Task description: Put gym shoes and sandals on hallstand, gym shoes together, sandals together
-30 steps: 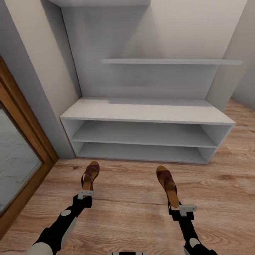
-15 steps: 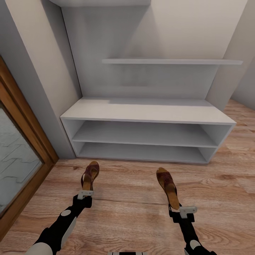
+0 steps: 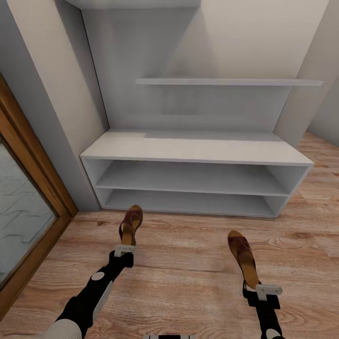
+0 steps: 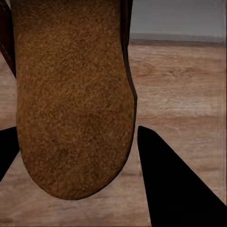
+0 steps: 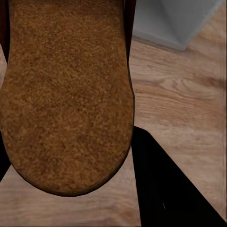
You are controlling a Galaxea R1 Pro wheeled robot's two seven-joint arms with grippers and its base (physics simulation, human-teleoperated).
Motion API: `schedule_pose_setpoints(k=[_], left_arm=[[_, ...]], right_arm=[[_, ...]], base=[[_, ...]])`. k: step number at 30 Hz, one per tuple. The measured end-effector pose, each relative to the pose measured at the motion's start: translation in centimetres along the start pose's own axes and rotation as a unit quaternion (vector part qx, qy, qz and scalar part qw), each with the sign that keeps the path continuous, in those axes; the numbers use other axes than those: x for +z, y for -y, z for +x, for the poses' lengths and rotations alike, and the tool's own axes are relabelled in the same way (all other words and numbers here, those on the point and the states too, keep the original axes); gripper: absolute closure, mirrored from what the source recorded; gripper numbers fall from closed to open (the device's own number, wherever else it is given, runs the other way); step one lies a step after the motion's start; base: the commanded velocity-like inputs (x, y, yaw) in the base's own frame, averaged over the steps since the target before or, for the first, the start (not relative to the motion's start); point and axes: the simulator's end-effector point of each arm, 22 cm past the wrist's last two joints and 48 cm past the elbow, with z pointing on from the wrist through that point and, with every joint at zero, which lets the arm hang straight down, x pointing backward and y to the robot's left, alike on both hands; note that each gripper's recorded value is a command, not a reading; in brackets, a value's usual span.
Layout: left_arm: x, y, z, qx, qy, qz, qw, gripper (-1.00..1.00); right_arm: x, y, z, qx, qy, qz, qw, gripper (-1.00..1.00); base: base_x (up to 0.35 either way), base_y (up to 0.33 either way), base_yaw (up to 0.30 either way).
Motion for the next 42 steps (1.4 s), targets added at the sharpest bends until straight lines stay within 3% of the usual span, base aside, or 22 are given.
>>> schedule_pose_setpoints(k=[7,13,17,19,20,21,29,36,42], left_arm=[[0.1,1.5,-4.0,-0.003,0.04,0.009,0.9992,1.0],[-0.2,1.8,-6.6,-0.004,0.036,0.011,0.9993,1.0],[-0.9,1.7,-10.0,-0.002,0.051,0.007,0.9987,1.0],[-1.0,0.6,-10.0,-0.002,0.042,-0.021,0.9989,1.0],[-1.2,-1.5,-9.4,-0.002,0.016,-0.068,0.9975,1.0],[-2.4,-3.5,-11.1,0.001,0.01,-0.121,0.9926,1.0],[-3.2,-3.5,-12.3,-0.004,0.002,-0.138,0.9905,1.0],[-4.5,-3.6,-15.3,-0.007,0.026,-0.154,0.9877,1.0],[-4.4,0.2,-16.1,0.027,0.024,-0.124,0.9916,1.0]], right_arm=[[0.0,1.3,0.4,-0.006,-0.004,0.018,0.9998,1.0],[0.0,1.5,0.5,-0.007,-0.005,0.02,0.9998,1.0],[0.0,1.6,0.5,-0.008,-0.006,0.021,0.9997,1.0],[0.0,1.7,0.5,-0.008,-0.005,0.021,0.9997,1.0],[0.1,1.9,0.5,-0.009,-0.005,0.023,0.9997,1.0],[0.3,3.0,0.6,-0.014,-0.005,0.029,0.9995,1.0],[0.7,5.3,0.7,-0.026,-0.003,0.042,0.9988,1.0],[0.7,5.9,0.7,-0.029,-0.003,0.045,0.9985,1.0],[0.7,6.0,0.8,-0.031,-0.003,0.045,0.9985,1.0]], base=[[0.0,0.0,0.0],[0.0,0.0,0.0],[0.0,0.0,0.0],[0.0,0.0,0.0],[0.0,0.0,0.0],[0.0,0.0,0.0],[0.0,0.0,0.0],[0.0,0.0,0.0],[0.0,0.0,0.0]])
